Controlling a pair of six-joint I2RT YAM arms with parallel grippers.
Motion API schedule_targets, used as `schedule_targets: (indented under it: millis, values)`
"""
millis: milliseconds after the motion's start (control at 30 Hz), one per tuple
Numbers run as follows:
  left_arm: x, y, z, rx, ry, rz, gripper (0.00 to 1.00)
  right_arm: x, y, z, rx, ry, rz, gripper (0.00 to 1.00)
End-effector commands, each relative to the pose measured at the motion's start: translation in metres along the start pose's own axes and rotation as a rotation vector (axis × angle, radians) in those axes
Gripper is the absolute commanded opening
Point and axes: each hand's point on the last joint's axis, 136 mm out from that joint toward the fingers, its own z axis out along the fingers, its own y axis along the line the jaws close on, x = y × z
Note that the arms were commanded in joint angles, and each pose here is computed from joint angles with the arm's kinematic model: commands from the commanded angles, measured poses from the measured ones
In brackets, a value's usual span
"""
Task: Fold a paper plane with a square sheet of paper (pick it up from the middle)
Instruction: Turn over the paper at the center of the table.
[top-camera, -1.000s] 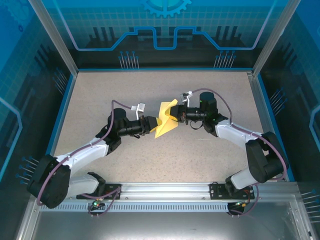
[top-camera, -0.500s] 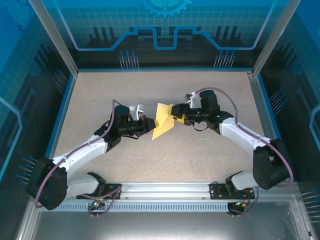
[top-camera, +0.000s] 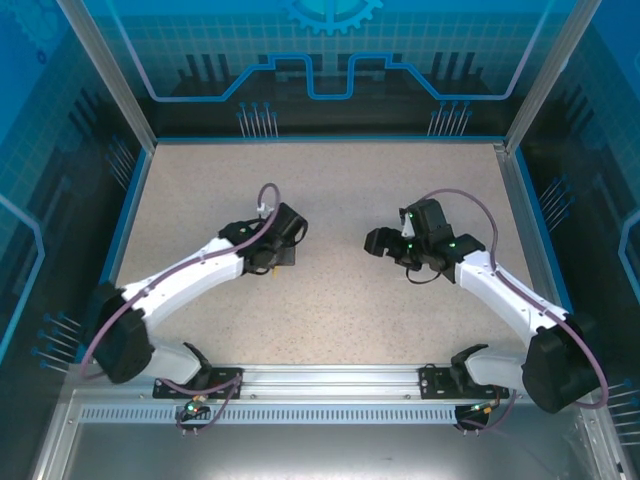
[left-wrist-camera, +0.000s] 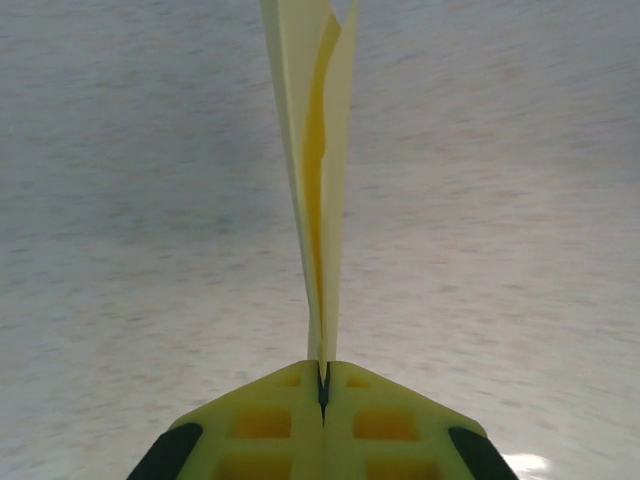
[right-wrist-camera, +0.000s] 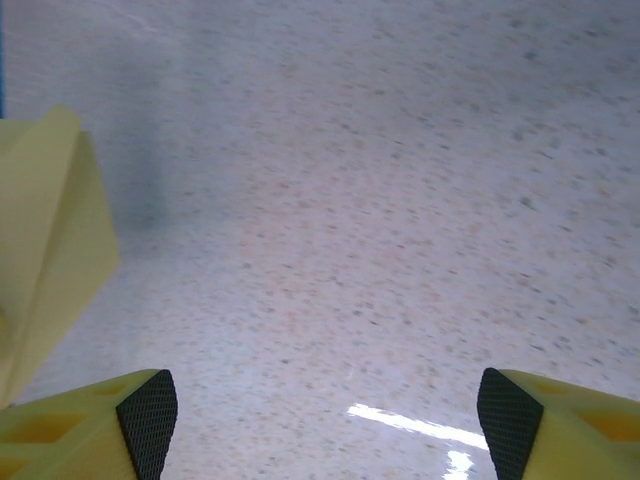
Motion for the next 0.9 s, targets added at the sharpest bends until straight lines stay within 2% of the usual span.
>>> schedule_targets:
  millis: [0, 167, 267, 433, 600, 700, 867]
  values:
    - [0.005, 0.037, 0.006, -0.283, 0.015, 0.120, 0.07, 0.001, -0.019, -0.008, 0.082, -0.033, 0.017, 0.82]
    - [0.006, 0.024, 0.027, -0.418, 0.035, 0.206, 0.09, 0.004, -0.034, -0.011, 0.128, -0.060, 0.056, 0.82]
    - [0.013, 0.003, 0.050, -0.417, 0.075, 0.243, 0.10, 0.007, -0.043, -0.012, 0.148, -0.069, 0.081, 0.82]
    - [0.033, -0.046, 0.077, -0.208, 0.156, 0.198, 0.24, 0.011, -0.053, -0.013, 0.181, -0.074, 0.102, 0.82]
    - [0.031, -0.091, 0.059, 0.095, 0.187, 0.101, 0.47, 0.013, -0.055, -0.011, 0.194, -0.057, 0.091, 0.81]
    - [0.020, -0.092, 0.043, 0.235, 0.190, 0.016, 0.55, 0.014, -0.045, -0.004, 0.182, -0.039, 0.054, 0.81]
    - [0.007, -0.057, 0.024, 0.390, 0.176, -0.183, 0.66, 0.022, 0.001, 0.020, 0.145, -0.001, -0.077, 0.80]
